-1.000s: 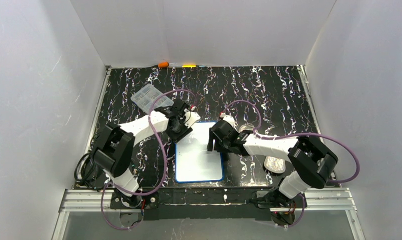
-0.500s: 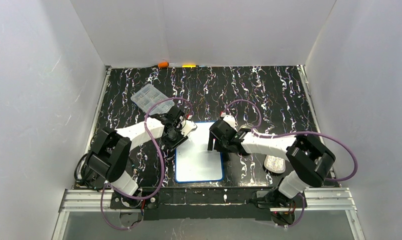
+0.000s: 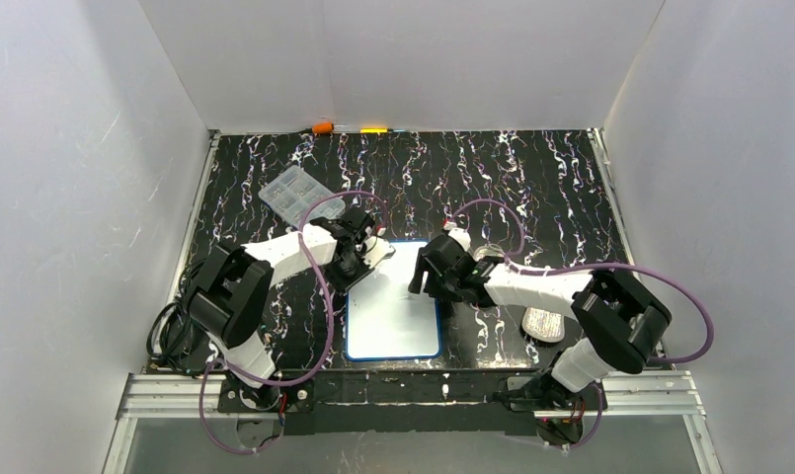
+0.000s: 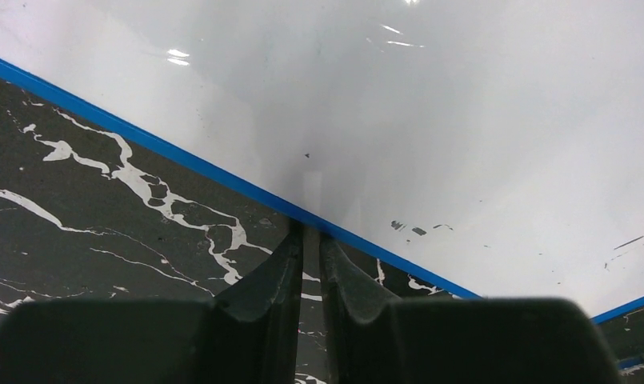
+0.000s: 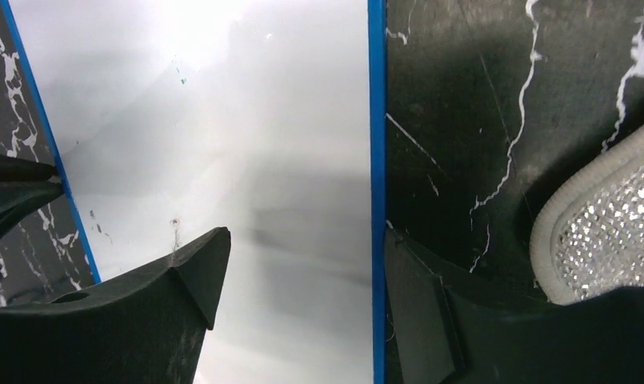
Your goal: Erase the whiteboard
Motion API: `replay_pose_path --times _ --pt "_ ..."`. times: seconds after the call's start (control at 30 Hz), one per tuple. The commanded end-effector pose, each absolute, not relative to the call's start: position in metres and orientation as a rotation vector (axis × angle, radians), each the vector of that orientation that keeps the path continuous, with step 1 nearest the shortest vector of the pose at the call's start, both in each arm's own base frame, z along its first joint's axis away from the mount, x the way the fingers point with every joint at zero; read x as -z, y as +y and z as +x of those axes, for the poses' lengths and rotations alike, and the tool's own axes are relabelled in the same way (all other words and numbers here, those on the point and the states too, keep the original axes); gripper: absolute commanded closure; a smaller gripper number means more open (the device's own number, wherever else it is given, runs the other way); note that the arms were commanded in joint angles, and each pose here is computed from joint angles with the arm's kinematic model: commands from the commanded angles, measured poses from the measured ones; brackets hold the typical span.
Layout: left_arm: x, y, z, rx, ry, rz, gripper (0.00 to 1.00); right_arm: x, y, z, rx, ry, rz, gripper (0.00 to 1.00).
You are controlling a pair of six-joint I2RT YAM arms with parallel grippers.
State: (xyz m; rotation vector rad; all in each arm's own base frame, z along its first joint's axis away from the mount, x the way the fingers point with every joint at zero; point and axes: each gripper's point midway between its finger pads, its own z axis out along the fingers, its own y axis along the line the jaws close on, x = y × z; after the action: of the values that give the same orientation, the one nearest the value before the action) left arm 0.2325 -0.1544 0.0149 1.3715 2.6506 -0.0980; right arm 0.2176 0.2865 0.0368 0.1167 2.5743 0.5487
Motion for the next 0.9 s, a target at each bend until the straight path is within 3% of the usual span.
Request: replay_pose_path --times 0.0,0.3,0.87 --pt "0.005 -0.199 0.219 0.361 2.651 1.39 0.87 -0.086 0.33 0.206 -0.931 2.505 0.166 0.23" --pt "0.004 -0.217 0.222 0.369 2.64 1.414 0.87 -0.115 0.313 0.207 -0.985 2.415 0.246 0.24" --pt "-0.008 -0.257 0.234 0.402 2.578 1.459 0.9 -0.114 0.28 0.202 -0.889 2.41 0.32 0.26"
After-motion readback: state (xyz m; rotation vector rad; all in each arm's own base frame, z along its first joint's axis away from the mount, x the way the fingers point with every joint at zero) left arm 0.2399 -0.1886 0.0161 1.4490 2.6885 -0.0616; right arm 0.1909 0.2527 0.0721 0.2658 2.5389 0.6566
